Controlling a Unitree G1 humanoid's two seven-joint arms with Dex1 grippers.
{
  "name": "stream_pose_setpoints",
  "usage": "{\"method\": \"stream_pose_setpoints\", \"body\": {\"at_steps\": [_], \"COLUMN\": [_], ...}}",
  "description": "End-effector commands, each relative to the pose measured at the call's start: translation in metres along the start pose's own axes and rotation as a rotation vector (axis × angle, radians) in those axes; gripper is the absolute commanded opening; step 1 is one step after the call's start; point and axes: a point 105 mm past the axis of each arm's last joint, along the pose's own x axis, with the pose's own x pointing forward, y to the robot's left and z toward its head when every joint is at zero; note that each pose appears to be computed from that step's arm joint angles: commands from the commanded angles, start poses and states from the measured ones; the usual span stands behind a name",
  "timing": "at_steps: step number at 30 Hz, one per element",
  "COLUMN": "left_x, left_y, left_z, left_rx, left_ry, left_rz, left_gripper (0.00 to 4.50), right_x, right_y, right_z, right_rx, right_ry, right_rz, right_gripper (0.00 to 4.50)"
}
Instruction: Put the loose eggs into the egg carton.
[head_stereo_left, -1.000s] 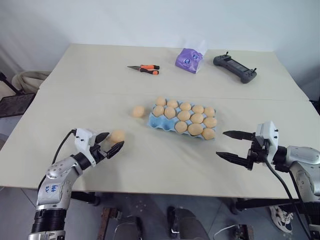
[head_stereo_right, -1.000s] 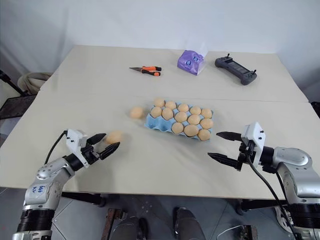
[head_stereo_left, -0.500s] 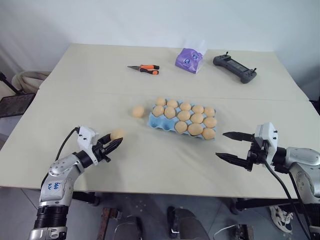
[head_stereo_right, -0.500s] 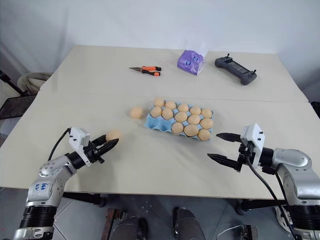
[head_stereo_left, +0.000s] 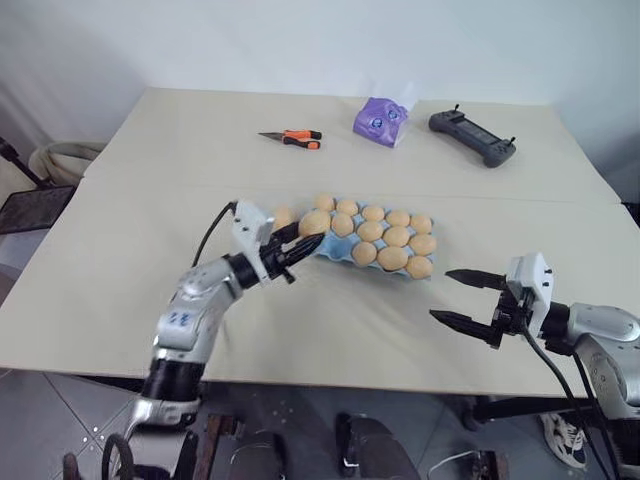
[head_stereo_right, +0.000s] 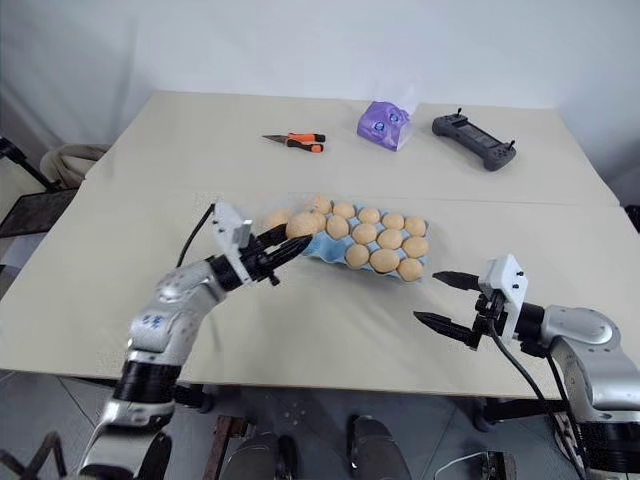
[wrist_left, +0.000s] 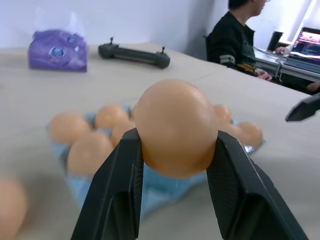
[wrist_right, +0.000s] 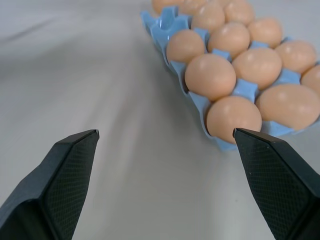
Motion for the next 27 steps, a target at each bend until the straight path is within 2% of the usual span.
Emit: {"method": "stream_pose_setpoints", "body": {"at_steps": [1, 8, 16, 20, 25, 27], "left_x": [0.013, 0.034, 0.038, 0.036, 0.033, 0.030], "left_y": [0.004, 0.008, -0.003, -0.009, -0.007, -0.003], "left_z": [-0.007, -0.021, -0.028, -0.032, -0.030, -0.025], "left_rx": [0.030, 0.038, 0.037, 0.036, 0.047, 0.069], "left_ry": [0.014, 0.044, 0.083, 0.117, 0.130, 0.116], "left_rz": [0.005, 0.000, -0.106, -0.136, -0.120, -0.097], "left_gripper": [1.71, 1.71, 1.71, 2.67, 4.29, 4.46], "right_x": [-0.004, -0.008, -0.009, -0.009, -0.007, -0.007], "right_y": [0.000, 0.002, 0.002, 0.001, 0.001, 0.001], "right_z": [0.010, 0.005, 0.003, 0.003, 0.003, 0.003], "right_rx": [-0.039, -0.030, -0.029, -0.031, -0.030, -0.029], "right_ry": [-0.032, -0.028, -0.023, -0.022, -0.022, -0.023], "right_rz": [-0.022, -0.045, -0.056, -0.058, -0.056, -0.054], "right_gripper": [4.50, 4.50, 4.50, 4.50, 4.50, 4.50]}}
